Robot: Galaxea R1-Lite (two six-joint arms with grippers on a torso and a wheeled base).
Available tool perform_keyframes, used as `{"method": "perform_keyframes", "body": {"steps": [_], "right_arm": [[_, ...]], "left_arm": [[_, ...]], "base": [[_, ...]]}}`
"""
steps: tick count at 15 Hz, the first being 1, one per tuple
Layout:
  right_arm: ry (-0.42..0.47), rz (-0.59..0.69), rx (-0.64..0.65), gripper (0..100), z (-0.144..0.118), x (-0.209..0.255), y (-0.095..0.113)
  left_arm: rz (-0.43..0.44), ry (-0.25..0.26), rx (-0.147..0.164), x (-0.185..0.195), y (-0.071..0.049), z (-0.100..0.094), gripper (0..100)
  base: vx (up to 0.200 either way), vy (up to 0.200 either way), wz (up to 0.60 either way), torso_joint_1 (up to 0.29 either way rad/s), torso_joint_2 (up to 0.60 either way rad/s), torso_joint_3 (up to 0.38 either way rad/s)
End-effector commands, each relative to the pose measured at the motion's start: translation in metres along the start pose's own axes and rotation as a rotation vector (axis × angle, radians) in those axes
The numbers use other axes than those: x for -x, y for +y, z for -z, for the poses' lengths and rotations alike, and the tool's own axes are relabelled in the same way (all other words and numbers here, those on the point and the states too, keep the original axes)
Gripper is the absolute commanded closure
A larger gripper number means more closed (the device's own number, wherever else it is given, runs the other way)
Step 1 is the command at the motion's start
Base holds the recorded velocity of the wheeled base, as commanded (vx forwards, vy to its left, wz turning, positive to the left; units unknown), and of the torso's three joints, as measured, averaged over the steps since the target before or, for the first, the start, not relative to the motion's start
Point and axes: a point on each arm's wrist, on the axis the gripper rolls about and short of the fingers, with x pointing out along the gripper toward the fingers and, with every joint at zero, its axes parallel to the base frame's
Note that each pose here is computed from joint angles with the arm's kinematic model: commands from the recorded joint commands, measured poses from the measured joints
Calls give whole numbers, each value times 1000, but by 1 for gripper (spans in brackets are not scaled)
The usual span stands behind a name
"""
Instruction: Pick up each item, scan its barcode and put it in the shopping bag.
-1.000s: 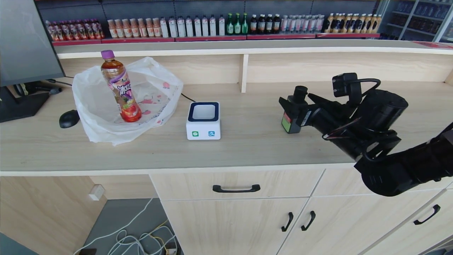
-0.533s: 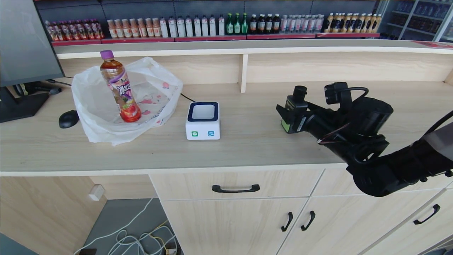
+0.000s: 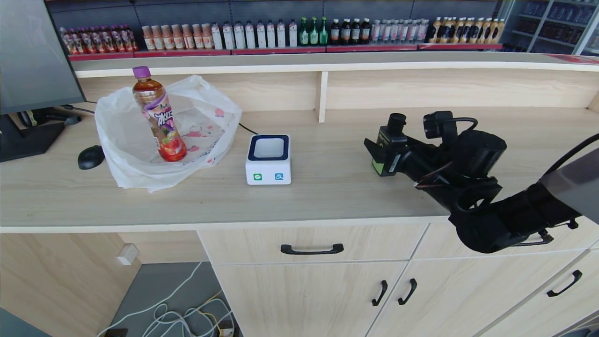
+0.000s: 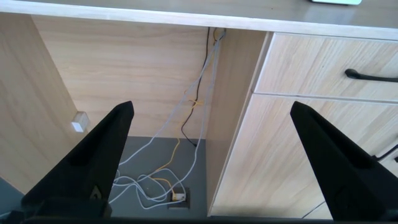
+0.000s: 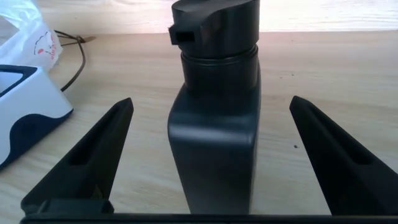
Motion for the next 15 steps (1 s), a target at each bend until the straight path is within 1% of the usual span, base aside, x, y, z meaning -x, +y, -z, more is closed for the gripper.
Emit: {"method": "perform_keyframes", "body": {"steps": [1, 6, 9, 15], "right_arm": [[6, 5, 0, 0, 6, -4, -3], [-1, 12, 3, 0, 11, -11, -6], [-6, 26, 6, 0, 13, -16, -12], [0, 29, 7, 0, 17, -18, -14]], "left_arm": [[1, 0, 0, 0, 0, 0, 0], [-1, 0, 0, 0, 0, 0, 0], [-1, 0, 0, 0, 0, 0, 0], [-1, 0, 0, 0, 0, 0, 0]], "base": [[0, 0, 0, 0, 0, 0], [0, 0, 0, 0, 0, 0], [0, 0, 0, 0, 0, 0], [0, 0, 0, 0, 0, 0]]}}
